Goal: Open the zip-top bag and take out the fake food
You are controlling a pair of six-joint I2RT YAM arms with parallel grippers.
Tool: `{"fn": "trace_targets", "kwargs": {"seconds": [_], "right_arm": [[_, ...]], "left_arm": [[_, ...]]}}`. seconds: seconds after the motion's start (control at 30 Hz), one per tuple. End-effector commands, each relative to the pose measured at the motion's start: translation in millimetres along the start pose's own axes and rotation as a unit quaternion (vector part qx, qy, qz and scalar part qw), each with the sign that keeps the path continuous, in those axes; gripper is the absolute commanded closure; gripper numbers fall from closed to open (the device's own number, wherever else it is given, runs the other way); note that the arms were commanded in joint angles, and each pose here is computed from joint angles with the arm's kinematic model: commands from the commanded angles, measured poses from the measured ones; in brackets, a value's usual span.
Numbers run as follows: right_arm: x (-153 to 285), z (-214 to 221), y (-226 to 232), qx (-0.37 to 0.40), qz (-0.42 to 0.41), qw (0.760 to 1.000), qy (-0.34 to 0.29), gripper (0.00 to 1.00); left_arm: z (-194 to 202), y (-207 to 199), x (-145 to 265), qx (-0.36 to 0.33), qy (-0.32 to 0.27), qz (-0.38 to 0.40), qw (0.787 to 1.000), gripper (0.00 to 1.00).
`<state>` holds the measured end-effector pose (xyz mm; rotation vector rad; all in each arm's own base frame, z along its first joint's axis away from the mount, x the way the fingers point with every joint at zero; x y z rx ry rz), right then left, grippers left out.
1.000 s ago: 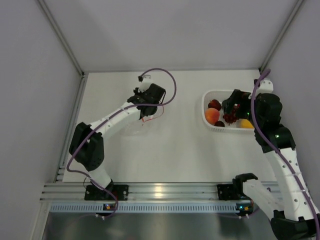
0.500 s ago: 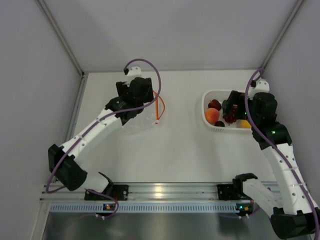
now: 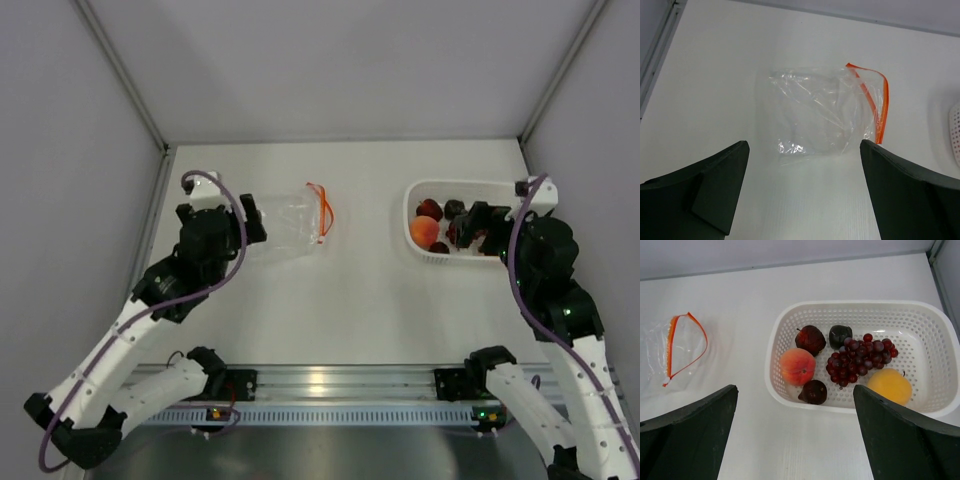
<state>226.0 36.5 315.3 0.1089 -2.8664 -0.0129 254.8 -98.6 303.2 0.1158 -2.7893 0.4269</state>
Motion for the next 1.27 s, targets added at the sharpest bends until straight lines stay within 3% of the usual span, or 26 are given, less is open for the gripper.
{"fn": "trace_targets", "kwargs": {"seconds": [0.0, 0.23, 0.4, 0.57, 0.87, 1.23], "right_arm": [[12, 4, -1, 0.027, 0.005, 0.999, -0.022, 0.01], [34, 5, 9, 0.027, -0.033, 0.996, -0.081, 0.01], [31, 16, 7, 0.025, -0.025, 0.998, -0.059, 0.01], [32, 19, -4, 0.032, 0.008, 0.998, -0.061, 0.01], [24, 23, -1, 0.023, 0.004, 0.997, -0.067, 0.01], [20, 24, 1, 0.019, 0.002, 0.998, -0.056, 0.00]], "left_arm": [[-12, 11, 33, -0.001, -0.019, 0.052, 0.998, 0.02], [-10, 43, 66, -0.038, -0.041, 0.067, 0.996, 0.02], [-15, 69, 77, 0.018, -0.089, 0.024, 0.996, 0.02], [-13, 74, 70, 0.016, -0.099, 0.008, 0.995, 0.02], [-13, 97, 48, 0.066, -0.097, -0.006, 0.993, 0.02], [-6, 100, 43, 0.065, -0.085, -0.007, 0.994, 0.02]]}}
Point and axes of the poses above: each gripper's point midway between its finger pads, its own x axis back along the fingers, its own y axis along the line the jaws close on, z = x × y, the point moved 3 cm from there along x, back along the fingers, and after that the axes turned 8 degrees about x, right-handed, at the moved point
